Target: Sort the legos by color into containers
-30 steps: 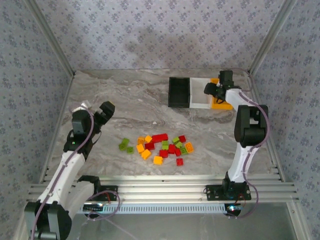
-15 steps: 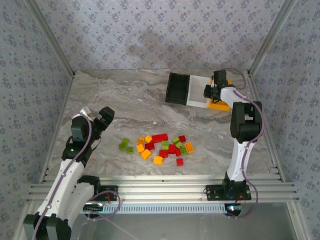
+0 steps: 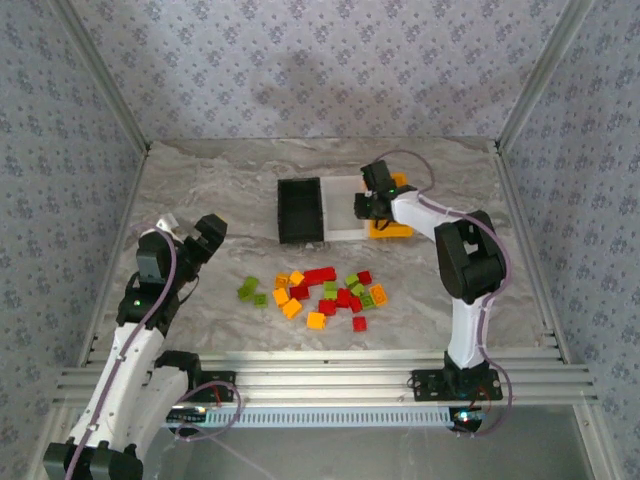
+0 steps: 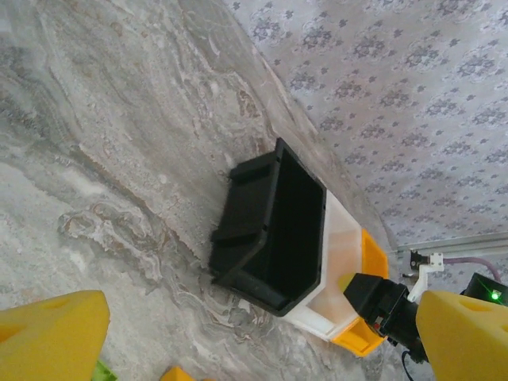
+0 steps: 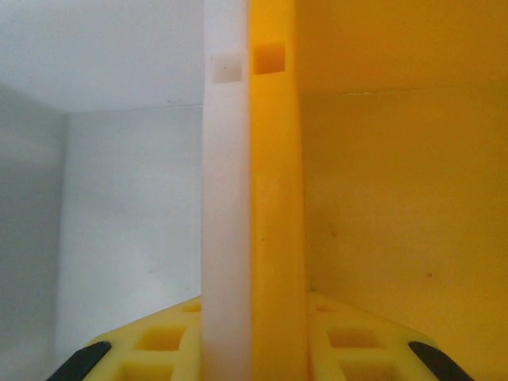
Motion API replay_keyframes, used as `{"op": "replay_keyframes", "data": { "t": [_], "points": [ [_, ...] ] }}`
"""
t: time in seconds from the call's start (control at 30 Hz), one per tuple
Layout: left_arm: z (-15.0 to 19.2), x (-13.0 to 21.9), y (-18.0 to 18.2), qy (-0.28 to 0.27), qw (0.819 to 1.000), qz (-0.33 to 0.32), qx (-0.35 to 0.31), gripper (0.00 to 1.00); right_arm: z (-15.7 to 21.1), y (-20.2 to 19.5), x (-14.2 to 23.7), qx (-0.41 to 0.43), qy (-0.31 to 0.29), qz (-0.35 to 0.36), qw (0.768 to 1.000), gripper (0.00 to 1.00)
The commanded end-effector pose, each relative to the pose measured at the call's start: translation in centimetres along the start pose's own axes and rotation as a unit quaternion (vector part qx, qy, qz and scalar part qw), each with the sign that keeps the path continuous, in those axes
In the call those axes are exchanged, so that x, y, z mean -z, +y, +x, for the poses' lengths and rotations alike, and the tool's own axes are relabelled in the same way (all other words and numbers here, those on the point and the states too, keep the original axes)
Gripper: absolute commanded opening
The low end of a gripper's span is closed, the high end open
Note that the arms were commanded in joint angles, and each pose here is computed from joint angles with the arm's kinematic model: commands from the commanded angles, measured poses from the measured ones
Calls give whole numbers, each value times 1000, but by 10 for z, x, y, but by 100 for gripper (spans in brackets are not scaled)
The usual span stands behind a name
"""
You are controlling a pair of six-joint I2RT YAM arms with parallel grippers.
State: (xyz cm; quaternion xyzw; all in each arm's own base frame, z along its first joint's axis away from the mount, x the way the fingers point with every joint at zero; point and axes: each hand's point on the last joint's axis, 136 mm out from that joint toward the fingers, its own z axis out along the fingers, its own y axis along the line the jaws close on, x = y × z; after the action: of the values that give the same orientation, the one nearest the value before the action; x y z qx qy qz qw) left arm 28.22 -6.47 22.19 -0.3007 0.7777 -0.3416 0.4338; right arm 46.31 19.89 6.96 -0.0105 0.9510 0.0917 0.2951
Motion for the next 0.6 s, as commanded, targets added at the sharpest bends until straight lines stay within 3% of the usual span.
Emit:
{"op": "replay_keyframes", "data": {
  "t": [0.0,0.27,0.57],
  "points": [
    [4,4,-4,12,1000,4,-6,99,9,17,11,-52,3,2,999,0],
    [7,4,-3,19,1000,6,-6,99,36,46,9,-47,13,10,999,0],
    [11,6,-2,25,1000,7,-10,99,53,53,10,-35,25,6,999,0]
  ]
}}
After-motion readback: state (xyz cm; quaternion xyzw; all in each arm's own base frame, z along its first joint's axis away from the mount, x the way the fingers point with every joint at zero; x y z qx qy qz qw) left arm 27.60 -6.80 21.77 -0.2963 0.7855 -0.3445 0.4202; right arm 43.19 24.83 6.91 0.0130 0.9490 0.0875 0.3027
